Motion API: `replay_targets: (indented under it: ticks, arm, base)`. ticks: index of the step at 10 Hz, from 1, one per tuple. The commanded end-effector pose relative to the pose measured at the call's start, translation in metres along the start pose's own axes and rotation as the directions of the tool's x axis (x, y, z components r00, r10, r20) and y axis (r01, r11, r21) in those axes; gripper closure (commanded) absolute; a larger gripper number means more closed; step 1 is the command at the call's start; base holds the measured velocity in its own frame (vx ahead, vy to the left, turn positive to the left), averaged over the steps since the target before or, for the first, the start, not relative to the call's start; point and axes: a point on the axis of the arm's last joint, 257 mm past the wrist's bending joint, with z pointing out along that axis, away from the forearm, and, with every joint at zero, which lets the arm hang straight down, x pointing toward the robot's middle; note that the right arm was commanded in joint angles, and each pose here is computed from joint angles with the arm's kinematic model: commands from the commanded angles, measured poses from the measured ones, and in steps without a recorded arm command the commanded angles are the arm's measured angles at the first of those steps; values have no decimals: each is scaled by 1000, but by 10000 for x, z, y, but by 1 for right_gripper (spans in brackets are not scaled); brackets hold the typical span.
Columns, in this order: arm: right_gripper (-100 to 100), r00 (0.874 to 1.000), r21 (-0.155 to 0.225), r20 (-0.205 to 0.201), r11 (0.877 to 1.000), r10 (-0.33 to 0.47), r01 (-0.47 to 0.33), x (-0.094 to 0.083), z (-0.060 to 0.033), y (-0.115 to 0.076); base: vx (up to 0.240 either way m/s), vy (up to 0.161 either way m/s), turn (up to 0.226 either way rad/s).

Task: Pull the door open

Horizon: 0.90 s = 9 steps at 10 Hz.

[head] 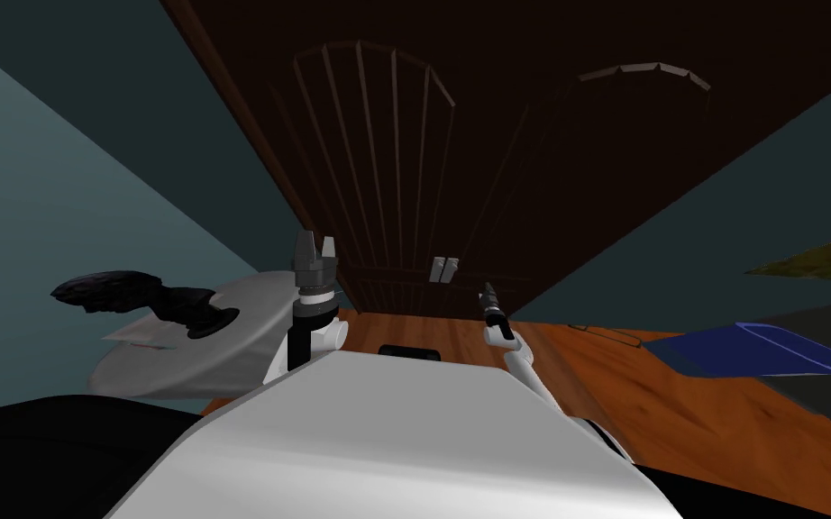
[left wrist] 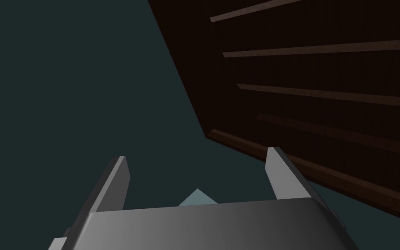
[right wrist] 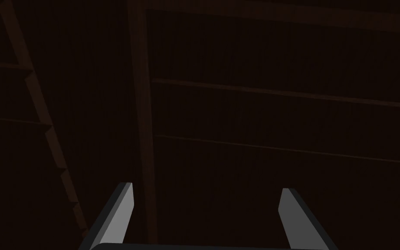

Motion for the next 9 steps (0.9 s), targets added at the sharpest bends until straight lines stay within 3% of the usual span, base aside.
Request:
replay_targets:
  ticks: [1, 4, 5, 7, 8, 9]
  arm:
    - [-100, 1000, -15, -13, 1000, 10, -10, 87, 46, 63]
    - [-100, 998, -46, -57, 998, 31, -34, 394, 142, 199]
    - [-100, 996, -63, -85, 997, 42, -47, 589, 189, 280]
    - [-100, 996, -62, -81, 997, 41, -46, 553, 196, 251]
    - [100, 996, -62, -81, 997, 41, -46, 553, 196, 251]
    - [100, 996, -62, -81, 997, 41, -46, 553, 196, 251]
  base:
    - [207, 41, 132]
    - [208, 60, 170]
    - [223, 138, 258]
    - [96, 70, 32]
    - [-6, -1, 0]
    - [-23, -13, 25]
